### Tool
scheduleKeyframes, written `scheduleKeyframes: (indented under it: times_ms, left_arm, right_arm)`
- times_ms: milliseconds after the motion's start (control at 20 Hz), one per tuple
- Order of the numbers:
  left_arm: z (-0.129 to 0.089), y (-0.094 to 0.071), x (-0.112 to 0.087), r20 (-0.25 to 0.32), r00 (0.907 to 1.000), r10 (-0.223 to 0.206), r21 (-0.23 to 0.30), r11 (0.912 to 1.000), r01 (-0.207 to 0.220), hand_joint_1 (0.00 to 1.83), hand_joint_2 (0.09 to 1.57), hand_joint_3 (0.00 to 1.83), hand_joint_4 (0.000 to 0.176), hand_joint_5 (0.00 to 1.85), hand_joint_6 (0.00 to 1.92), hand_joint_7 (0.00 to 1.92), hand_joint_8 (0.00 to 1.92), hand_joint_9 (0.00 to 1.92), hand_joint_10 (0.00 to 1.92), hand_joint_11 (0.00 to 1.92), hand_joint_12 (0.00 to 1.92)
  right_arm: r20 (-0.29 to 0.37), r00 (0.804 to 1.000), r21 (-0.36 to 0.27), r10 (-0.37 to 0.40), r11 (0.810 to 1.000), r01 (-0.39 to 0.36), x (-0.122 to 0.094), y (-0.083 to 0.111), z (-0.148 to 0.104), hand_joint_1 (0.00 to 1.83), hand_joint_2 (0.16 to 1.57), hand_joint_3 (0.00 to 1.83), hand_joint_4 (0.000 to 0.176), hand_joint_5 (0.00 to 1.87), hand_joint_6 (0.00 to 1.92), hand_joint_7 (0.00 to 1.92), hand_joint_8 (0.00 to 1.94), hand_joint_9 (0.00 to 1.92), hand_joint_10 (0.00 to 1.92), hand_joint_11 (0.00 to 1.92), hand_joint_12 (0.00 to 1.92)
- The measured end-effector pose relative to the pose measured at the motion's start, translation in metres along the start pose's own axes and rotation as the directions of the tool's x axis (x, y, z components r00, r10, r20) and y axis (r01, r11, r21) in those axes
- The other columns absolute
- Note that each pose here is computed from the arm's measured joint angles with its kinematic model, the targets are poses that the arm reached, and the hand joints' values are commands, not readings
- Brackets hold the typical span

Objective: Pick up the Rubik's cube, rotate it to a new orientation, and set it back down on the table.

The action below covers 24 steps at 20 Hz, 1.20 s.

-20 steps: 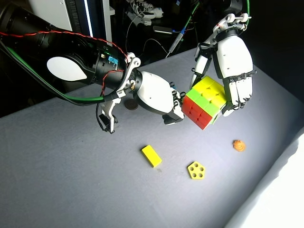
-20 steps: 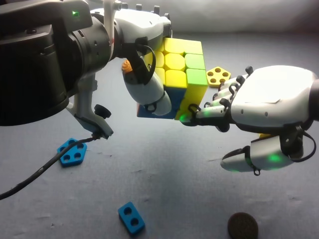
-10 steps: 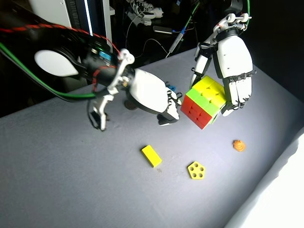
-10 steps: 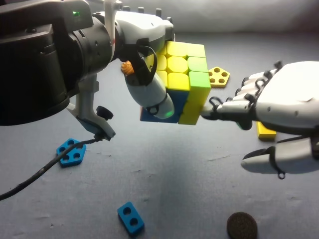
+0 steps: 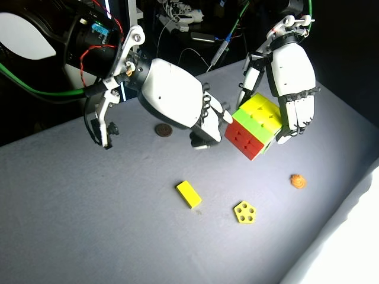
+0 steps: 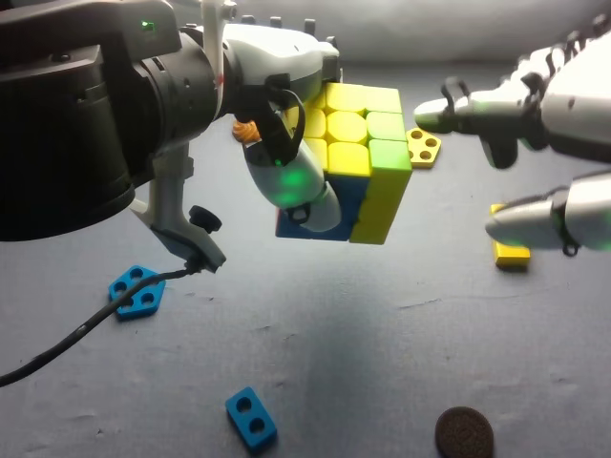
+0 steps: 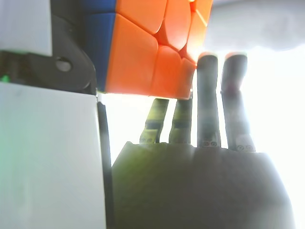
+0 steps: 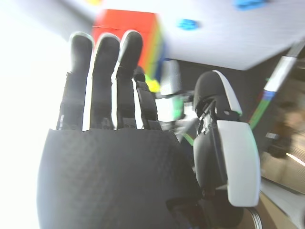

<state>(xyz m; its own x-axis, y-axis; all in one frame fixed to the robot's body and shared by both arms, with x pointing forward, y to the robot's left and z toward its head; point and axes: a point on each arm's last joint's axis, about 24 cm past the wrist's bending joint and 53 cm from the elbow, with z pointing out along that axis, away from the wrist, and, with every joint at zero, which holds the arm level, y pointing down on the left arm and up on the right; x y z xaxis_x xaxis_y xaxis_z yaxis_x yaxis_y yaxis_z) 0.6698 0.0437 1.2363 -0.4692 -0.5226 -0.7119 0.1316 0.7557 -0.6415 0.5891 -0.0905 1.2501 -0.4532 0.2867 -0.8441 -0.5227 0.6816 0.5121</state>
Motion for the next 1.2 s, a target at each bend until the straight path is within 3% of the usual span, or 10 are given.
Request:
scheduleKeyframes:
  times_ms: [100, 150, 300, 400, 450, 700, 850, 900, 1000, 1200]
  left_arm:
    - [0.0, -0.002, -0.004, 0.024, 0.9994, -0.026, 0.013, 0.9996, 0.026, 0.95, 1.39, 0.0, 0.0, 0.51, 1.72, 0.15, 1.92, 0.21, 1.92, 0.23, 1.92]
    - [0.001, -0.001, -0.007, 0.042, 0.9984, -0.039, 0.019, 0.9991, 0.038, 0.96, 1.45, 0.0, 0.0, 0.47, 1.8, 0.33, 1.92, 0.22, 1.92, 0.24, 1.92]
    - [0.002, 0.003, -0.003, 0.046, 0.9971, -0.061, 0.022, 0.998, 0.06, 0.97, 1.46, 0.0, 0.009, 0.48, 1.8, 0.36, 1.92, 0.23, 1.92, 0.25, 1.92]
    - [0.003, 0.004, 0.003, 0.032, 0.9977, -0.059, 0.027, 0.9979, 0.058, 0.97, 1.41, 0.0, 0.0, 0.48, 1.75, 0.13, 1.92, 0.2, 1.92, 0.23, 1.92]
    - [0.004, 0.005, 0.006, 0.023, 0.9978, -0.062, 0.033, 0.9976, 0.061, 0.96, 1.45, 0.0, 0.0, 0.46, 1.8, 0.33, 1.92, 0.21, 1.92, 0.23, 1.92]
    - [0.008, 0.013, 0.022, 0.024, 0.9913, -0.13, 0.079, 0.9887, 0.128, 0.95, 1.47, 0.01, 0.024, 0.44, 1.84, 0.37, 1.92, 0.2, 1.92, 0.23, 1.92]
    - [0.009, 0.019, 0.032, 0.012, 0.9897, -0.143, 0.095, 0.9854, 0.141, 0.97, 1.46, 0.0, 0.012, 0.47, 1.78, 0.37, 1.92, 0.2, 1.92, 0.24, 1.92]
    - [0.009, 0.02, 0.036, 0.008, 0.9896, -0.144, 0.101, 0.9847, 0.142, 0.97, 1.41, 0.0, 0.0, 0.49, 1.74, 0.19, 1.92, 0.2, 1.92, 0.21, 1.92]
    - [0.01, 0.026, 0.044, -0.002, 0.9892, -0.146, 0.106, 0.9837, 0.146, 0.98, 1.44, 0.0, 0.005, 0.48, 1.75, 0.39, 1.92, 0.21, 1.92, 0.22, 1.92]
    - [0.011, 0.032, 0.052, -0.008, 0.9909, -0.134, 0.125, 0.983, 0.134, 0.97, 1.45, 0.01, 0.015, 0.47, 1.79, 0.38, 1.92, 0.2, 1.92, 0.22, 1.92]
  right_arm:
    - [0.019, 1.0, 0.0, 0.002, 1.0, -0.002, -0.008, 0.0, -0.003, 0.08, 1.29, 0.0, 0.0, 0.1, 0.0, 0.24, 0.36, 0.17, 0.99, 0.01, 1.68]
    - [0.034, 0.999, -0.002, 0.002, 1.0, -0.002, -0.013, 0.001, -0.004, 0.04, 1.29, 0.0, 0.0, 0.08, 0.0, 0.22, 0.17, 0.14, 0.79, 0.0, 1.52]
    - [0.035, 0.999, -0.003, -0.003, 1.0, 0.004, -0.013, 0.001, -0.004, 0.0, 1.29, 0.0, 0.0, 0.0, 0.0, 0.01, 0.0, 0.02, 0.09, 0.0, 0.45]
    - [0.035, 0.999, -0.004, -0.005, 1.0, 0.005, -0.012, 0.0, -0.004, 0.0, 1.26, 0.0, 0.0, 0.0, 0.0, 0.0, 0.0, 0.0, 0.0, 0.0, 0.02]
    - [0.037, 0.999, -0.005, -0.006, 1.0, 0.006, -0.012, 0.001, -0.004, 0.0, 1.25, 0.0, 0.0, 0.0, 0.0, 0.0, 0.0, 0.0, 0.0, 0.0, 0.0]
    - [0.031, 0.999, -0.009, -0.012, 1.0, 0.012, -0.006, 0.002, -0.004, 0.0, 1.25, 0.0, 0.0, 0.0, 0.0, 0.0, 0.0, 0.0, 0.0, 0.0, 0.0]
    - [0.039, 0.999, -0.016, -0.012, 1.0, 0.013, -0.008, 0.004, -0.004, 0.0, 1.26, 0.0, 0.0, 0.0, 0.0, 0.0, 0.0, 0.0, 0.0, 0.0, 0.0]
    - [0.045, 0.999, -0.019, -0.012, 1.0, 0.013, -0.009, 0.004, -0.004, 0.0, 1.26, 0.0, 0.0, 0.0, 0.0, 0.0, 0.0, 0.0, 0.0, 0.0, 0.0]
    - [0.05, 0.999, -0.022, -0.012, 1.0, 0.014, -0.011, 0.005, -0.004, 0.0, 1.26, 0.0, 0.0, 0.0, 0.0, 0.0, 0.0, 0.0, 0.0, 0.0, 0.0]
    - [0.044, 0.999, -0.022, -0.012, 1.0, 0.013, -0.008, 0.005, -0.004, 0.02, 1.27, 0.0, 0.0, 0.0, 0.0, 0.0, 0.0, 0.0, 0.0, 0.0, 0.0]
